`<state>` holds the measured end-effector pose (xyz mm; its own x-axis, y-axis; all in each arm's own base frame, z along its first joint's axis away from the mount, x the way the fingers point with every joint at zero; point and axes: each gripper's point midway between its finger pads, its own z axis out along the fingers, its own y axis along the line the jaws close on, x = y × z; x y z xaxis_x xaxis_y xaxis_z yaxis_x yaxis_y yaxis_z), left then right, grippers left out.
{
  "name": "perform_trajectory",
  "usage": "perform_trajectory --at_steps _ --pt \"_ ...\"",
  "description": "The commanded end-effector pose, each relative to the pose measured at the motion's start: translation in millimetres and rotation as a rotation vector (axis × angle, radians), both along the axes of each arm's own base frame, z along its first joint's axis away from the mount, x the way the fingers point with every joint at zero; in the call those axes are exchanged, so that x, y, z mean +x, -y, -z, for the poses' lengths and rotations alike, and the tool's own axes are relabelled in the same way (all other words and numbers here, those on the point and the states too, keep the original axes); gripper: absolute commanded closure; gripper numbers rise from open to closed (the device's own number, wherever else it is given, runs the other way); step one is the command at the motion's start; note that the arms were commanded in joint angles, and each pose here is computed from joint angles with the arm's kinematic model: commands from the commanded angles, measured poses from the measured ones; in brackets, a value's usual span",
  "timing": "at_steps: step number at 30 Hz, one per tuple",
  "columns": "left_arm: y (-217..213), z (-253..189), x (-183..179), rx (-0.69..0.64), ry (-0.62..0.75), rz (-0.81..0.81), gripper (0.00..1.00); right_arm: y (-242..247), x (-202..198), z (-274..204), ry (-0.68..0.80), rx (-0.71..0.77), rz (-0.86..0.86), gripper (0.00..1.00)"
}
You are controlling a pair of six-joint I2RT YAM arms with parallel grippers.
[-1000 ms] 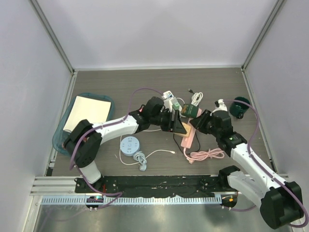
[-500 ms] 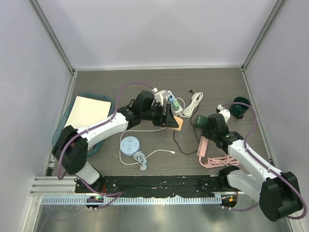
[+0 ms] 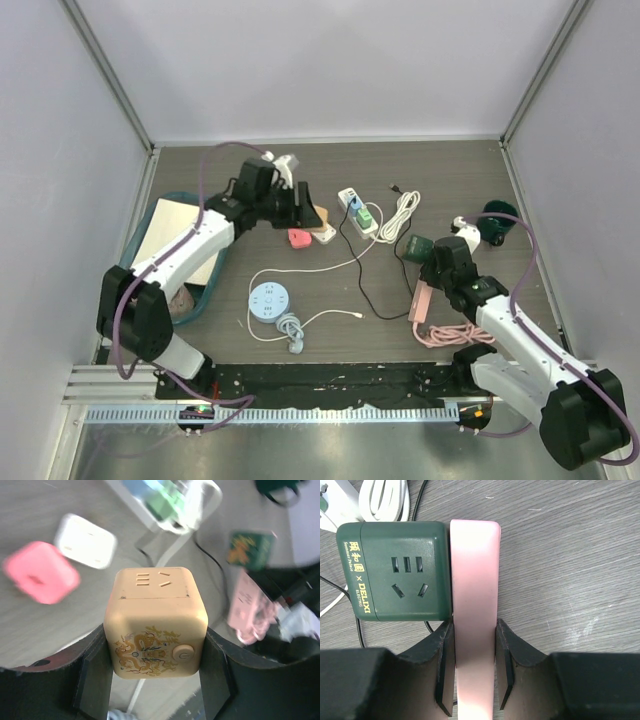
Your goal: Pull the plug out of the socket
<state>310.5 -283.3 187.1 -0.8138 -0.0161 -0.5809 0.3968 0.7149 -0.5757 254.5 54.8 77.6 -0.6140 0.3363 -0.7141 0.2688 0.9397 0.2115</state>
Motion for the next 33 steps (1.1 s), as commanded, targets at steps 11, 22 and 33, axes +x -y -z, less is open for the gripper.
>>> perform_trajectory --at_steps 11,22,33 --pt "-45.5 29.4 127.5 0.018 -0.068 -0.165 0.95 1.6 11.2 -26.6 0.127 0.002 0.003 0.99" --pt "-27.6 63.2 164.7 -0.057 -0.168 -0.140 0.84 3.5 10.6 -27.8 0.137 0.000 0.010 0.99" --pt "-47.4 101.7 162.7 0.005 -0.271 -0.156 0.49 4.8 10.8 -29.2 0.145 -0.003 0.016 0.99"
